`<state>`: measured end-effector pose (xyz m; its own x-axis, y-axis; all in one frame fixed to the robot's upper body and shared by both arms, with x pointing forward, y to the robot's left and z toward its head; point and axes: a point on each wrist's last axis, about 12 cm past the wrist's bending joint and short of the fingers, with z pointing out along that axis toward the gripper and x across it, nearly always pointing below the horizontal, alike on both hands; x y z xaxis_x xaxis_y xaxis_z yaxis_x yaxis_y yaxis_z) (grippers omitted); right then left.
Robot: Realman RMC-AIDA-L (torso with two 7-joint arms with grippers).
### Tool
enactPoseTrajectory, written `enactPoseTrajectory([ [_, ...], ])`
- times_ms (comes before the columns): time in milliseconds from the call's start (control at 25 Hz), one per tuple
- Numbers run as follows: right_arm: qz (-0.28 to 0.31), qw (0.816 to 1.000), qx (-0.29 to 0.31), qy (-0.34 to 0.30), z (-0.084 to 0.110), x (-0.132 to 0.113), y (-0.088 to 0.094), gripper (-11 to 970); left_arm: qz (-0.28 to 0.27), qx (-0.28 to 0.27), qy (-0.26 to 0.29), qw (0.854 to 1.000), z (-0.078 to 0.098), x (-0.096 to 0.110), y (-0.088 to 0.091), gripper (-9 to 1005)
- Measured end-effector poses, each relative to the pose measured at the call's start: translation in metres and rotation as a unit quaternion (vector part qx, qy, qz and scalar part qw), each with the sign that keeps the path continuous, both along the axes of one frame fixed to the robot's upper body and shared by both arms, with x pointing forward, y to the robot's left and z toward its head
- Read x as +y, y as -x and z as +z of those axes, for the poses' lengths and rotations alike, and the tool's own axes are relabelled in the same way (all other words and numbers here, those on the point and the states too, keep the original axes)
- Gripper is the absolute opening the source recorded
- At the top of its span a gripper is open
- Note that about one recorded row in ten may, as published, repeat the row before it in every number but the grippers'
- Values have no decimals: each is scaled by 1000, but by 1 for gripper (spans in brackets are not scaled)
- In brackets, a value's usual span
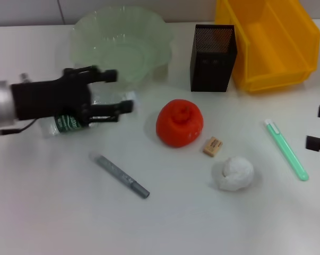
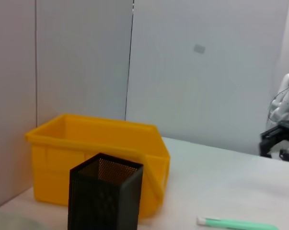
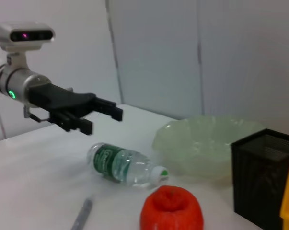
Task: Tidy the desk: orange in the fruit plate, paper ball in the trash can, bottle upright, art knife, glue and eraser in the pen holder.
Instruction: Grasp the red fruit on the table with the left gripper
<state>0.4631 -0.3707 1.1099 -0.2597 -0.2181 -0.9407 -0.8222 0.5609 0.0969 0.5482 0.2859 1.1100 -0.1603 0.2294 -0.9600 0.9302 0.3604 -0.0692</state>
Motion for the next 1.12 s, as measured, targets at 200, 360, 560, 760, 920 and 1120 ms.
enactPoseTrajectory([
  [200,-20,1000,-6,-13,-3,-9,12,799,-9,12,-35,999,-18,-49,-28,830],
  [360,-24,1000,-5,-17,-4,-10,14,797,-10,5,-55,998,-33,-70,-32,828],
  [560,-31,999,-3,-16,-4,-11,13,795,0,-12,-74,997,-40,-84,-36,827],
  [760,-33,999,-1,-17,-4,-11,11,792,9,-15,-106,994,-48,-96,-39,825],
  [920,-32,999,6,-21,-4,-9,9,790,5,-15,-118,993,-52,-105,-38,824],
  [1120,-32,999,9,-22,-3,-9,7,787,-7,-9,-132,991,-55,-118,-36,822],
])
